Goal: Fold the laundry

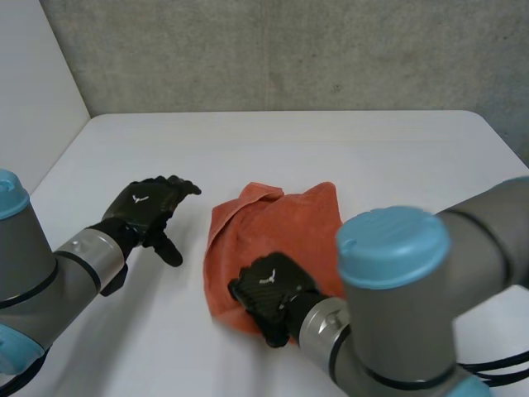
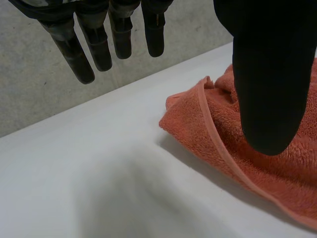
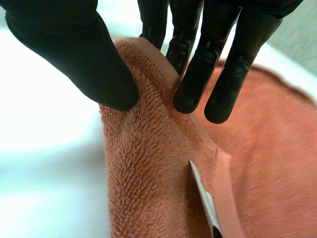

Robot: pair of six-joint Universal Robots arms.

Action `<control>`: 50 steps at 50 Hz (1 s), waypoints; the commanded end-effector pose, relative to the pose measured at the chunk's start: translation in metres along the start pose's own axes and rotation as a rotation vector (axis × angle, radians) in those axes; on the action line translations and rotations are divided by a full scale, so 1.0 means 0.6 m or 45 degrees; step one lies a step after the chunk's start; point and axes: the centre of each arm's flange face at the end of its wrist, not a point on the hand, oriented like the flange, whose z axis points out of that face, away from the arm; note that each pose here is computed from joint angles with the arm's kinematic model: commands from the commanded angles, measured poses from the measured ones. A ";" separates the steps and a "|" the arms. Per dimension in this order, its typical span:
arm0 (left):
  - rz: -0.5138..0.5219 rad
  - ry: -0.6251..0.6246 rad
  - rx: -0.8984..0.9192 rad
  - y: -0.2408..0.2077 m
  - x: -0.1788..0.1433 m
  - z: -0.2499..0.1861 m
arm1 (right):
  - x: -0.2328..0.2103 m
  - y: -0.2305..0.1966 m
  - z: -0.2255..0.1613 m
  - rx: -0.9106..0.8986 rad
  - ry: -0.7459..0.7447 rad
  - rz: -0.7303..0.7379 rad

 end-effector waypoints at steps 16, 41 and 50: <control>0.404 0.310 0.311 -0.004 0.022 0.068 | 0.033 -0.096 -0.215 0.199 0.175 -0.195; 0.483 0.250 0.441 -0.009 0.065 0.128 | 0.157 -0.058 -0.233 0.113 0.554 -0.041; 0.314 -0.115 0.495 -0.089 0.029 0.042 | 0.250 -0.063 -0.178 0.225 0.730 -0.037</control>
